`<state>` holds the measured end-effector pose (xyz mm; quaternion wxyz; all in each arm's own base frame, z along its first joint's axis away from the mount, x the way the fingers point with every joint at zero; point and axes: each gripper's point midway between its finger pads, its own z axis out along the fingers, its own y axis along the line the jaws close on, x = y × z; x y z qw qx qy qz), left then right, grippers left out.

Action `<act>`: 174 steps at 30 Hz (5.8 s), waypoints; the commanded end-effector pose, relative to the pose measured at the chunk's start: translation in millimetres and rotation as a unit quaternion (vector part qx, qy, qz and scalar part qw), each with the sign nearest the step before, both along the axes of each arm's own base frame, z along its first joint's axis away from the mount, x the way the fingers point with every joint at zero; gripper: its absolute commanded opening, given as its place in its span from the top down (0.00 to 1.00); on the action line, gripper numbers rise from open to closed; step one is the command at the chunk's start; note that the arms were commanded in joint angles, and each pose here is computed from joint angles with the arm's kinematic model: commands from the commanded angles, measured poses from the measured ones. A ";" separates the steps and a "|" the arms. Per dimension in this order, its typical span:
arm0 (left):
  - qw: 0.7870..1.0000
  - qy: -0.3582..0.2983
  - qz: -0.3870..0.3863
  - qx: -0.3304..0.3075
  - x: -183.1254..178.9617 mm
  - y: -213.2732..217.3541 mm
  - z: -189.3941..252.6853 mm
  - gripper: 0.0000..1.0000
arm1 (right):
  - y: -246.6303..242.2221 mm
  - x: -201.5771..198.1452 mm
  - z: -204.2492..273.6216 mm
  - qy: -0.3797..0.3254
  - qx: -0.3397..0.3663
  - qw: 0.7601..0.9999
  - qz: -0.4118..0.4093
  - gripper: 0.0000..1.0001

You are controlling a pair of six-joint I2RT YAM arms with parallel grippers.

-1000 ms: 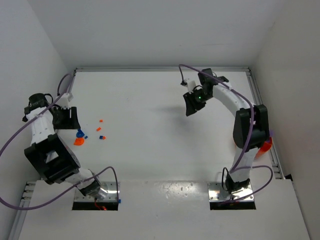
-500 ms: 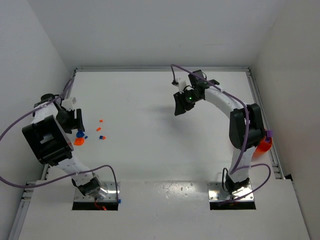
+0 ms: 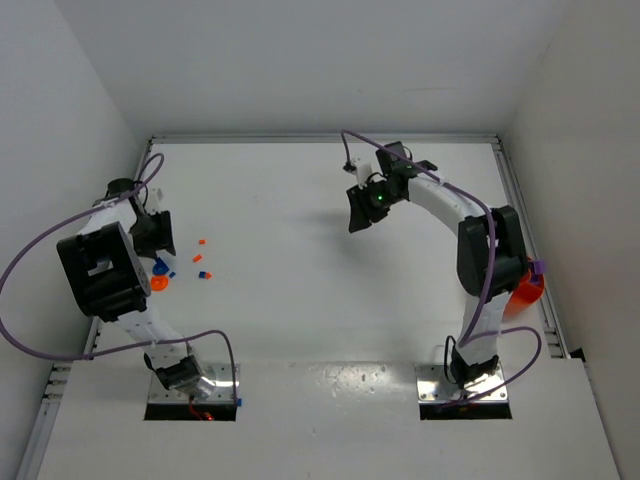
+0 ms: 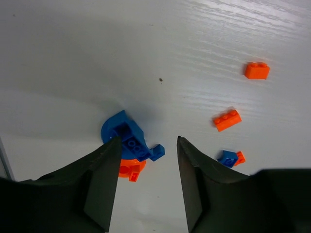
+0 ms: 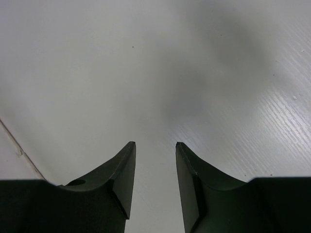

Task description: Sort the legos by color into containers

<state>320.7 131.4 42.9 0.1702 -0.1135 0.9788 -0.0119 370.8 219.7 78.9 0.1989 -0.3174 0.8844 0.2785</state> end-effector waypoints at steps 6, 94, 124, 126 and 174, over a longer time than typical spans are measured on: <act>0.998 0.009 0.051 0.044 0.2 18.5 -1.7 0.50 | 9.2 8.5 2.2 -0.011 0.010 1.000 0.006 0.61; 0.856 -0.098 0.157 -0.482 68.8 -196.4 140.9 1.00 | 319.3 7.9 90.1 -0.073 0.210 0.974 -0.048 0.72; 0.922 -0.301 -0.118 -0.214 86.5 -166.1 177.7 0.00 | -164.8 -127.3 89.7 -0.144 -0.337 0.929 0.056 1.00; 0.919 -0.310 -0.139 -0.199 88.5 -167.3 180.8 0.00 | -191.0 -135.5 97.2 -0.133 -0.370 0.919 0.037 1.00; 0.864 -0.210 -0.259 -0.378 74.4 -209.2 136.3 0.00 | -391.4 -241.1 72.8 0.071 -0.416 0.826 0.375 1.00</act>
